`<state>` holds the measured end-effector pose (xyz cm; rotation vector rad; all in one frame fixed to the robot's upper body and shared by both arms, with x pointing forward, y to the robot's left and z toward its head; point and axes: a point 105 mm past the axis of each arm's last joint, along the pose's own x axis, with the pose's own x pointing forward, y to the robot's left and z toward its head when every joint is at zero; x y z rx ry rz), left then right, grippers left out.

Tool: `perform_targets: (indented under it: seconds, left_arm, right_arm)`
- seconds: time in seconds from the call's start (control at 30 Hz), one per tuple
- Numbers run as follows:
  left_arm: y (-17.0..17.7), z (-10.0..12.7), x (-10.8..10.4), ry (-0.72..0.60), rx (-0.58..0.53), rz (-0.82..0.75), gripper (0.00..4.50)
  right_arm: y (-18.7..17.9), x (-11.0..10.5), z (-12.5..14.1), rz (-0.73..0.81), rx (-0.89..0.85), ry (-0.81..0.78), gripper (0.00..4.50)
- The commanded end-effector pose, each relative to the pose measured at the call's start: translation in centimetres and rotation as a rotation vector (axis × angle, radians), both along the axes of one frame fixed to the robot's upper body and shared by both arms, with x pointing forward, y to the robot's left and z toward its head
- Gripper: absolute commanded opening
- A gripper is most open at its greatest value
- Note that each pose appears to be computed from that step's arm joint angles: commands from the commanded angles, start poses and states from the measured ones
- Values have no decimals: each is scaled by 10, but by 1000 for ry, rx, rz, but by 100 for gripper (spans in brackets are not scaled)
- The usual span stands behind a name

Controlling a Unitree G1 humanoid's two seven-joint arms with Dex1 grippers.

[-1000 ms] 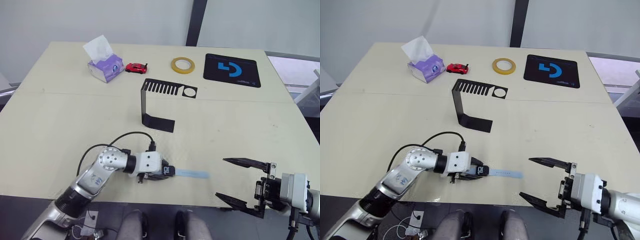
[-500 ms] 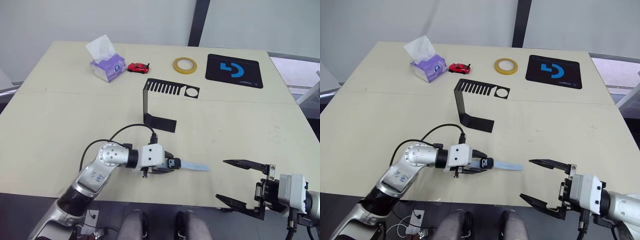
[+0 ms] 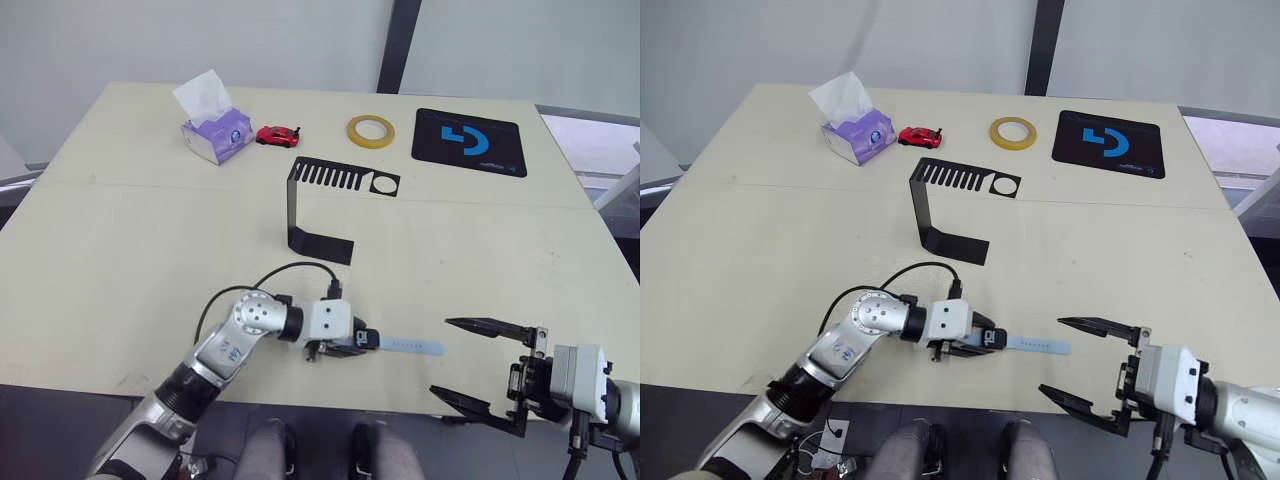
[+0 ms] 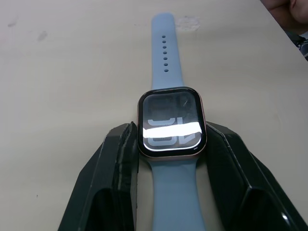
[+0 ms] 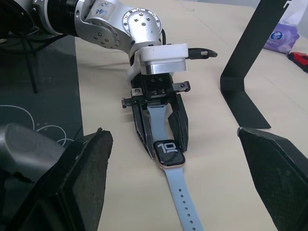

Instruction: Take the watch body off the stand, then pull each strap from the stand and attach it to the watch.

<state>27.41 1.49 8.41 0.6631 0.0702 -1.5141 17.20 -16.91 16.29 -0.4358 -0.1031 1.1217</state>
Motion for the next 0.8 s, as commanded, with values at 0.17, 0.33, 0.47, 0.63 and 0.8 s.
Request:
perform_targets:
  seconds: [0.17, 0.33, 0.47, 0.63, 0.8]
  left_arm:
    - [22, 14, -6, -59, -1, -26, 163]
    - [21, 21, -8, -36, -59, -18, 163]
    - [25, 26, -11, -11, -110, -36, 291]
    - [64, 37, -19, 22, -133, -76, 448]
    - [111, 48, -19, 29, -149, -24, 448]
  right_arm:
    - [1, -3, 3, 2, -7, -13, 443]
    - [0, -2, 1, -4, -7, -6, 443]
    - [-2, 1, 0, -8, -10, -5, 450]
    - [-9, 2, 1, -20, -23, -7, 450]
    - [-16, 5, 1, -38, -33, -10, 450]
